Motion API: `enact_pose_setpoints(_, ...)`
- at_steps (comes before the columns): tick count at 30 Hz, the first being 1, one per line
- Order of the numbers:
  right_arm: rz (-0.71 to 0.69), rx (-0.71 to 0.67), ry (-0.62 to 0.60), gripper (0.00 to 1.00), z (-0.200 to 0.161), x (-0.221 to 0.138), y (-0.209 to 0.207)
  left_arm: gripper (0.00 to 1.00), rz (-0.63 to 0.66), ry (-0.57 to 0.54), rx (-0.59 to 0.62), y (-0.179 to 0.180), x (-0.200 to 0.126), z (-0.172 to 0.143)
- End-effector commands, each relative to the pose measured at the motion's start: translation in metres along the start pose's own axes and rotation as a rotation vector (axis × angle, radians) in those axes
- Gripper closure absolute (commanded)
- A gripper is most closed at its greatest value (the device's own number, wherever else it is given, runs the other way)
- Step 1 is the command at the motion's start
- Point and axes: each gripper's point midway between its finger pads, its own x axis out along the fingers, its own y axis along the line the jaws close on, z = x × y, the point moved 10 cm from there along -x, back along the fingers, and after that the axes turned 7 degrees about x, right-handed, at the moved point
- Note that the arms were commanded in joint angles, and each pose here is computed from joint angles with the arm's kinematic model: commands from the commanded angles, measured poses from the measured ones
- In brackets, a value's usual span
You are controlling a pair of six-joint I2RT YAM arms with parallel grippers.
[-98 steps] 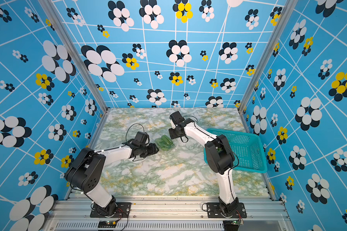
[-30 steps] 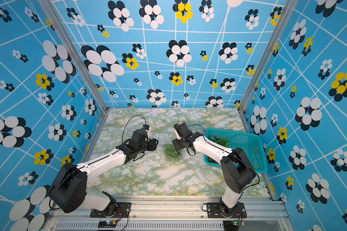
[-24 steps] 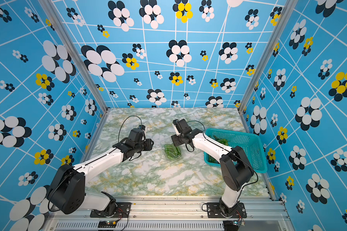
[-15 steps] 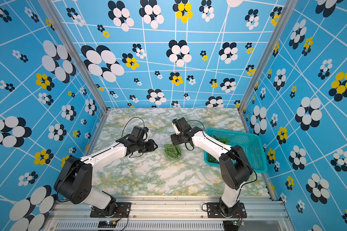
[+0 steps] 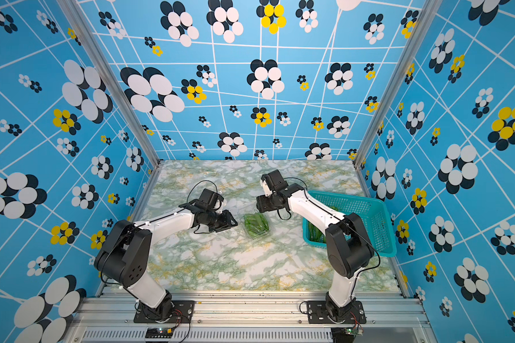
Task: Take small green peppers out of containers
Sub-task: Open the packing box at the center of the board.
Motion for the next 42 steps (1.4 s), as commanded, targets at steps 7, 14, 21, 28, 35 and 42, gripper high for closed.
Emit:
enact_pose_setpoints(7, 0.061, 0.064, 0.087, 0.38, -0.009, 0.014, -0.003, 0.58, -0.064, 0.003, -0.010, -0.001, 0.008, 0.007)
enact_pose_setpoints(14, 0.076, 0.084, 0.119, 0.38, -0.012, 0.022, -0.006, 0.58, -0.075, -0.005, -0.008, -0.003, 0.007, 0.008)
enact_pose_setpoints(21, 0.125, 0.110, 0.160, 0.40, -0.016, 0.037, -0.004, 0.58, -0.086, -0.006, -0.008, -0.003, 0.008, 0.008)
enact_pose_setpoints(28, 0.157, 0.109, 0.179, 0.42, -0.019, 0.044, 0.002, 0.58, -0.116, -0.013, -0.017, -0.004, 0.012, 0.011)
enact_pose_setpoints(35, 0.183, 0.094, 0.204, 0.47, -0.021, 0.050, 0.011, 0.58, -0.118, -0.020, -0.012, -0.004, 0.017, 0.011)
enact_pose_setpoints(42, 0.136, 0.040, 0.174, 0.43, -0.018, 0.040, 0.011, 0.71, -0.055, -0.010, 0.000, -0.001, 0.017, 0.012)
